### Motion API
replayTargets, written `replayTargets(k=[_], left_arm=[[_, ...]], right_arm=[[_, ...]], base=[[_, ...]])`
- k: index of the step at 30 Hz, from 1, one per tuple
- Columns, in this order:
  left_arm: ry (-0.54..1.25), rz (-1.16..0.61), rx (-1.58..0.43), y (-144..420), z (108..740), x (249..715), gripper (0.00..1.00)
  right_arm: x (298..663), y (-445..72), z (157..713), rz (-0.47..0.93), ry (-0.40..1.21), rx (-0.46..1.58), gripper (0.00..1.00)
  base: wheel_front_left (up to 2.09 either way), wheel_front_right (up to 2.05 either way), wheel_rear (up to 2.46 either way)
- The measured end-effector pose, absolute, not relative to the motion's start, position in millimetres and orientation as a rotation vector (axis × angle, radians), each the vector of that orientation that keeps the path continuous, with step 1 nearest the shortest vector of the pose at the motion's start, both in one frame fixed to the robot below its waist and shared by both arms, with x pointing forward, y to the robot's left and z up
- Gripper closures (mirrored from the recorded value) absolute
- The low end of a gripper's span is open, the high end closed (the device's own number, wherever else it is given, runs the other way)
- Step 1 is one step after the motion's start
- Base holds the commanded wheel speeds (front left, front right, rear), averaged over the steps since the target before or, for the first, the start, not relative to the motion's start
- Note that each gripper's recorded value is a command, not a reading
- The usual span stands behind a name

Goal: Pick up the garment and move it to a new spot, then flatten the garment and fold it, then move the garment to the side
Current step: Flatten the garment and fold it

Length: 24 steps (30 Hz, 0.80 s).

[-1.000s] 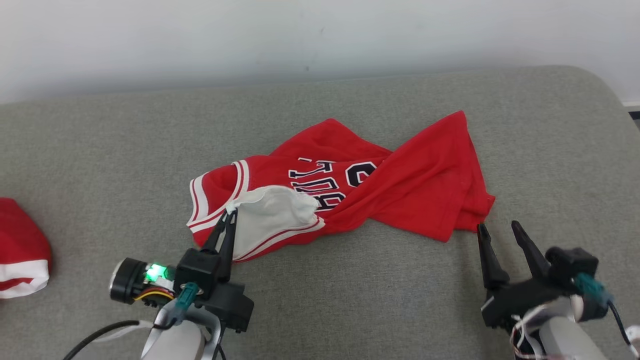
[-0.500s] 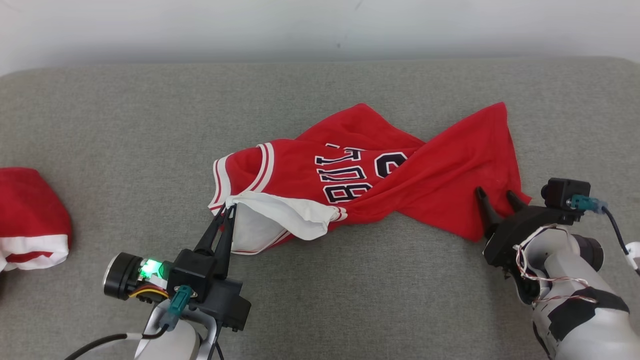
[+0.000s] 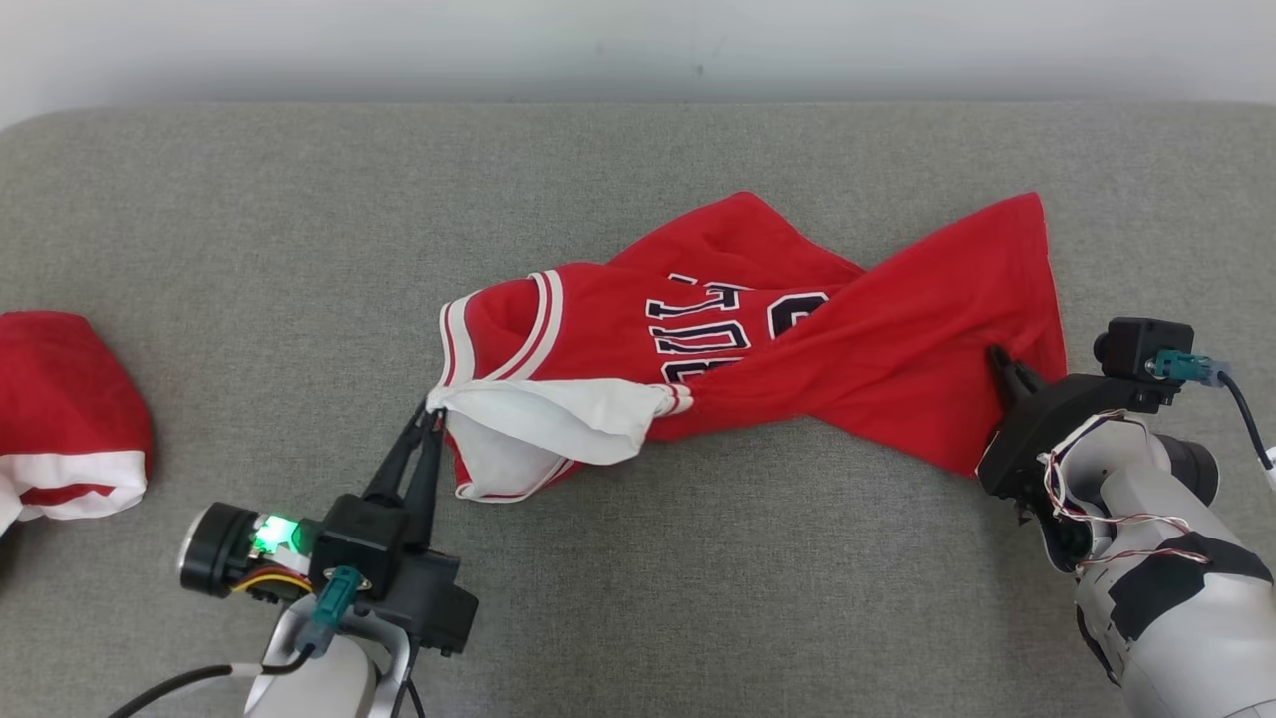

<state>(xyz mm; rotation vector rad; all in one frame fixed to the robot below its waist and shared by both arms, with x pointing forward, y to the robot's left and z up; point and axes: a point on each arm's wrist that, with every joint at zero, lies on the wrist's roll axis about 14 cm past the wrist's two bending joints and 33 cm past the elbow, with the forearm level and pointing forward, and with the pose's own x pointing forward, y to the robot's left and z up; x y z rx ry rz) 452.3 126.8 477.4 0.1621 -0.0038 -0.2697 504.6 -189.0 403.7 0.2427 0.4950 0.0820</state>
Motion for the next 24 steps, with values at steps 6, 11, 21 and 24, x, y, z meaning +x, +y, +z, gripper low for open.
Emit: replayTargets(k=[6,11,21,24], left_arm=[[-0.117,-0.215,0.168,142.9,517.4,460.2,1.00],[-0.262,-0.190,0.216,164.4,572.6,465.3,1.00],[-0.578,-0.229,0.285,167.9,705.3,460.0,1.00],[-0.653,-0.237,0.320,166.4,744.7,452.6,1.00]], right_arm=[[512.5,-190.5,435.4,0.091,0.375,0.286,1.00],[515.5,-195.5,484.5,0.139,0.265,0.332,1.00],[494.6,-227.9,609.9,0.218,0.001,0.348,1.00],[481.5,-239.7,653.5,0.237,-0.096,0.346,1.00]], base=[[0.00,0.00,0.00],[0.00,0.00,0.00],[0.00,0.00,0.00],[0.00,0.00,0.00]])
